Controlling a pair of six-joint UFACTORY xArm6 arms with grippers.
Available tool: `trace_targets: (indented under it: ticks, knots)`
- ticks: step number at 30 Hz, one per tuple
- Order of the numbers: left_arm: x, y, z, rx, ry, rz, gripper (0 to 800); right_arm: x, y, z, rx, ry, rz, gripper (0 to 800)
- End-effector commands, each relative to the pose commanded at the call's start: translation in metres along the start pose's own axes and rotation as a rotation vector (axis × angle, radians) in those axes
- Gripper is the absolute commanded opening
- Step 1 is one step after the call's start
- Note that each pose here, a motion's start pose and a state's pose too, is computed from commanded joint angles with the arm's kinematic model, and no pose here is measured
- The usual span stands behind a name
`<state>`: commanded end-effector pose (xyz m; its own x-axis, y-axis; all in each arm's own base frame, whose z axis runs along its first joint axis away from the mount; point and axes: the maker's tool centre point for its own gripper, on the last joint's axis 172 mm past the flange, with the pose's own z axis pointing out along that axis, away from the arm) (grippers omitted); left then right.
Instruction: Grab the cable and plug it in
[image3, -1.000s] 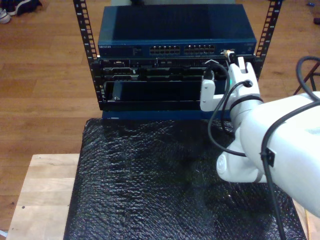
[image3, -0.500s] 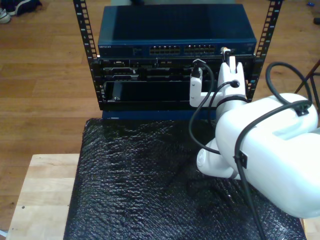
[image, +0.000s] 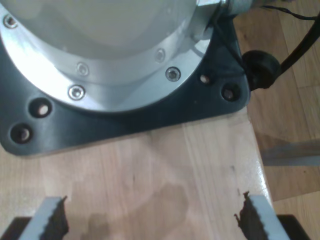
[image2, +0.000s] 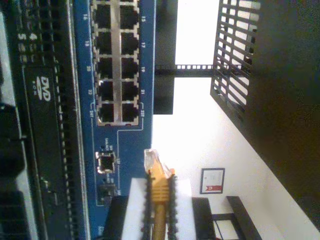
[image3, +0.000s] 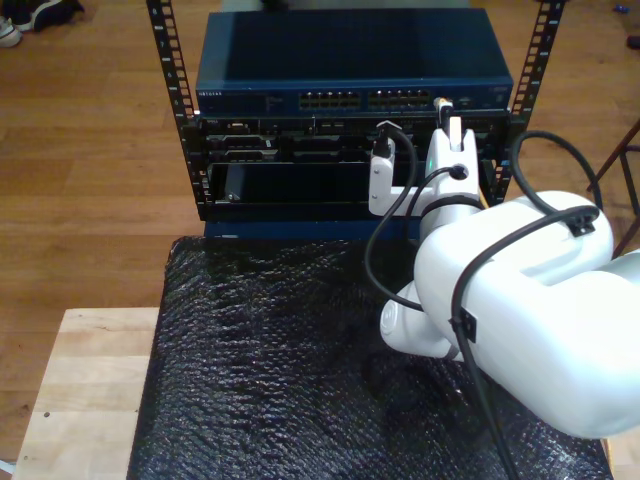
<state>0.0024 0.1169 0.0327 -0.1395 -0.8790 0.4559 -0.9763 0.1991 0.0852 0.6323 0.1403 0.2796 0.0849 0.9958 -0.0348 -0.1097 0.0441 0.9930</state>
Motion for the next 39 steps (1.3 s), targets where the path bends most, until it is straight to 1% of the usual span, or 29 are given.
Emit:
trace_targets:
  ticks: [3, 6, 39]
  knots:
    - [0.0, 0.0, 0.0, 0.0, 0.0, 0.002, 800, 0.002, 0.001, 0.001, -0.004, 0.001, 0.032, 0]
    - [0.0, 0.0, 0.0, 0.0, 0.0, 0.0, 800, 0.003, -0.002, 0.003, -0.004, 0.001, 0.036, 0]
    - [-0.001, 0.0, -0.001, 0.0, -0.002, 0.0, 800, 0.01, -0.01, 0.017, -0.018, 0.001, 0.056, 0]
